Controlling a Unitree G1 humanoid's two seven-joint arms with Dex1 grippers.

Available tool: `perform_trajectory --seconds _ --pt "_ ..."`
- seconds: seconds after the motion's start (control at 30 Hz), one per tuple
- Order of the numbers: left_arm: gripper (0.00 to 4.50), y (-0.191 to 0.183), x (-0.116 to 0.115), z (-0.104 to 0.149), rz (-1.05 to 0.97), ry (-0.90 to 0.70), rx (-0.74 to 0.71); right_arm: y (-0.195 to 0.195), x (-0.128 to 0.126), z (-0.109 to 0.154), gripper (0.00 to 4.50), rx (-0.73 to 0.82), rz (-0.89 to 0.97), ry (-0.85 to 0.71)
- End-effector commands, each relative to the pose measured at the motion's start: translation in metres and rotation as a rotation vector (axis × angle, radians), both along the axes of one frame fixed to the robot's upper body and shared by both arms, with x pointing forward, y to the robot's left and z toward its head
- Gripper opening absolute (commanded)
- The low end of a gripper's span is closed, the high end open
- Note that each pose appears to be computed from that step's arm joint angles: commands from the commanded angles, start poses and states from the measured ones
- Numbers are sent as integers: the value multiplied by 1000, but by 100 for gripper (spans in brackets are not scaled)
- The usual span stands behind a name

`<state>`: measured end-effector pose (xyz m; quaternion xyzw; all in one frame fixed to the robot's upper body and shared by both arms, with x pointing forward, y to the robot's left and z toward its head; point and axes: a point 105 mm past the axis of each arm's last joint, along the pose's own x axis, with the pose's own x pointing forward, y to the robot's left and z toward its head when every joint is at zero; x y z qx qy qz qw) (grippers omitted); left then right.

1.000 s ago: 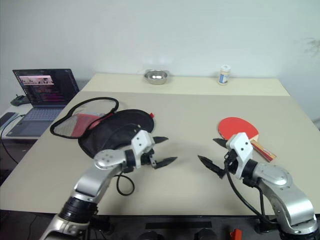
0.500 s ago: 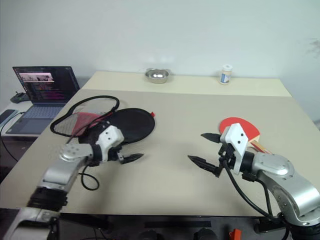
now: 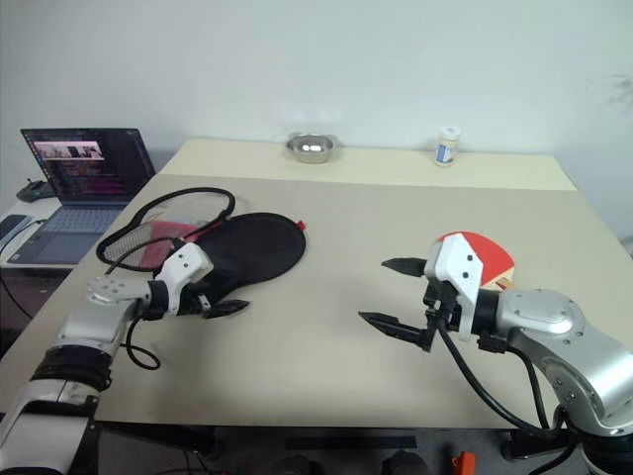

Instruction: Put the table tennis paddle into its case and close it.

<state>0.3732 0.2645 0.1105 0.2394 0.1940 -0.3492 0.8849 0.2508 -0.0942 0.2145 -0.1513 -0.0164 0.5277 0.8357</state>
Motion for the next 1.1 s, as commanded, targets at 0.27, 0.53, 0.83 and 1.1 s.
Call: perform_trajectory --seconds 0.27,0.53,0.83,1.1 --pt "243 1 8 3 12 10 -34 -9 4 9 450 21 -45 -71" --pt "7 -37 -1 3 -60 40 -154 -12 7 10 450 14 -64 -75" --pt "7 -127 -9 14 -126 75 -338 -25 8 10 450 -21 -88 -63" --pt "7 -232 -13 4 -257 151 -447 -45 4 5 450 -97 -122 -47"
